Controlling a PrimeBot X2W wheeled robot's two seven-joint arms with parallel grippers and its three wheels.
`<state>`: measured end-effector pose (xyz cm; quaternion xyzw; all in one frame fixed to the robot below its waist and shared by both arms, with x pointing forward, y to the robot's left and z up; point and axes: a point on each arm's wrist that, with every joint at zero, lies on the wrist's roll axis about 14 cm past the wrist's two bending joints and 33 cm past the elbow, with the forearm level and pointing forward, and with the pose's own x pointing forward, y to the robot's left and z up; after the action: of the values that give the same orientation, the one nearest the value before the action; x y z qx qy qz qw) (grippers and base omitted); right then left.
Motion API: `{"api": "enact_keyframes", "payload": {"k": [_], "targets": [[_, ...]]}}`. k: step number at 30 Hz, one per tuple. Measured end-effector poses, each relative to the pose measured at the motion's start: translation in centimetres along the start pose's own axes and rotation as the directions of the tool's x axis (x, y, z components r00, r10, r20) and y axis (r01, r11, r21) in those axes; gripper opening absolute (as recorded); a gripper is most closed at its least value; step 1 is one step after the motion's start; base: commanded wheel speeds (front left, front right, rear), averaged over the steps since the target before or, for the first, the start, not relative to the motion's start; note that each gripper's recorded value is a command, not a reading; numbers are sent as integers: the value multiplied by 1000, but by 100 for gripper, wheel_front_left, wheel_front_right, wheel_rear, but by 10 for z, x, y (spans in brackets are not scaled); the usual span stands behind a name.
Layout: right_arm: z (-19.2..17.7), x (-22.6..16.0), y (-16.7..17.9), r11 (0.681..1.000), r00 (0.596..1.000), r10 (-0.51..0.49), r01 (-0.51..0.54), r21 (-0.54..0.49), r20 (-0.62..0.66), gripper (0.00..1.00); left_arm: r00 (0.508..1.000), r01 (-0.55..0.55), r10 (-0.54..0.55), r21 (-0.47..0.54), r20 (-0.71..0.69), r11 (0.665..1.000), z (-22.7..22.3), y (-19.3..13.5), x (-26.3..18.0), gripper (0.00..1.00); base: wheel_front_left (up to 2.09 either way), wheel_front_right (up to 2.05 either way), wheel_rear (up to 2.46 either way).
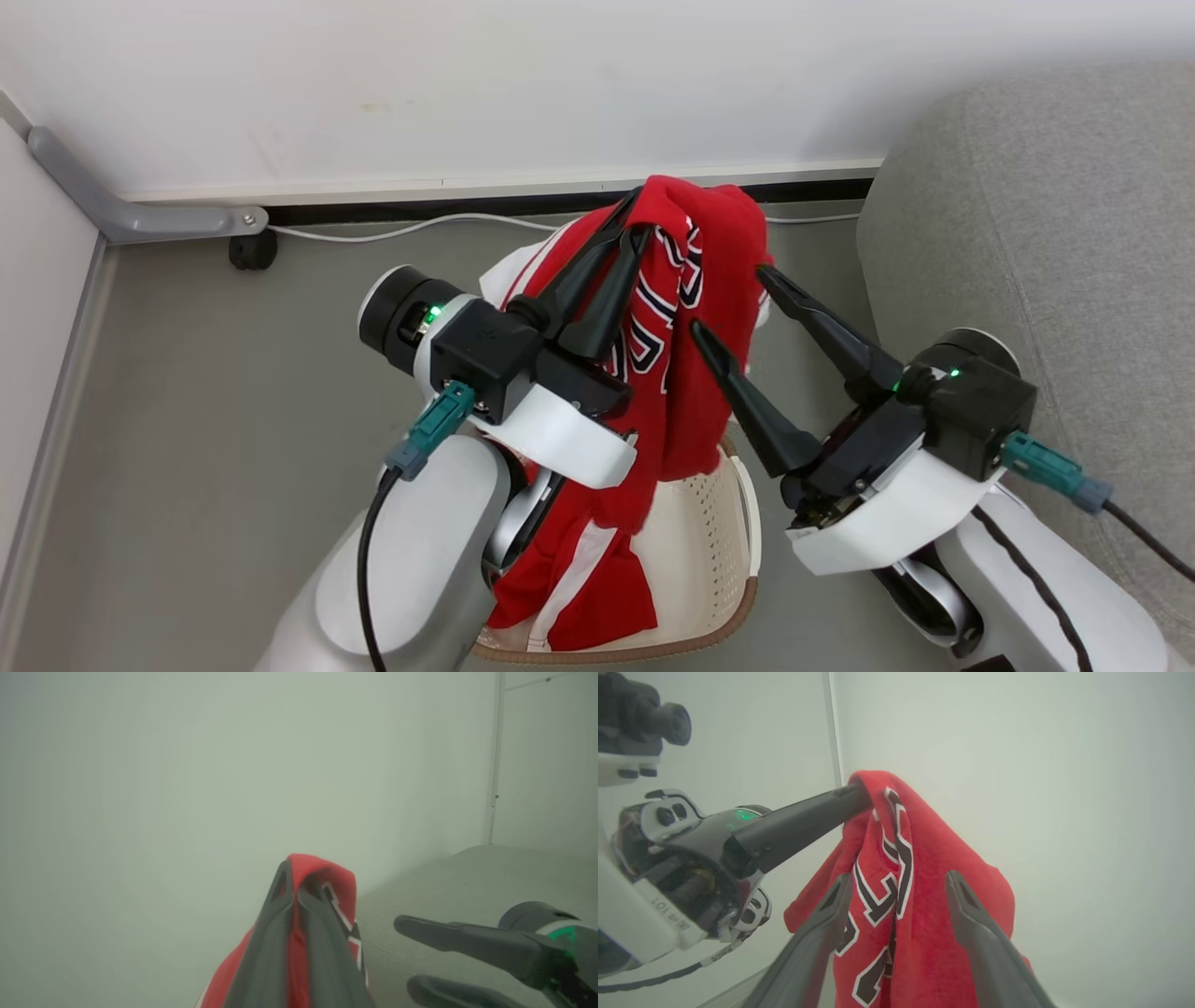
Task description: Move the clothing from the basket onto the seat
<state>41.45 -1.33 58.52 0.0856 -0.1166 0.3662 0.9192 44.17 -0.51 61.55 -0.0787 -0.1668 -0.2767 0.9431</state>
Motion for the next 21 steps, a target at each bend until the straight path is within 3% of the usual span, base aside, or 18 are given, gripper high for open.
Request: {"api": "enact_keyframes", "payload": {"k": [5, 19, 21], "targets": [[-7, 9, 14, 998, 998, 55, -55, -17, -13, 100, 1000, 10, -10, 8, 2, 1000, 1, -3, 2, 0, 0, 0, 0], [-88, 5, 18, 999, 969, 34, -39, -17, -245, 100, 998, 63, -63, 15, 26, 998, 16, -23, -2, 0, 0, 0, 0], [-97, 6, 18, 999, 962, 35, -40, -12, -272, 92, 997, 67, -67, 10, 24, 998, 16, -25, -3, 0, 0, 0, 0]]}}
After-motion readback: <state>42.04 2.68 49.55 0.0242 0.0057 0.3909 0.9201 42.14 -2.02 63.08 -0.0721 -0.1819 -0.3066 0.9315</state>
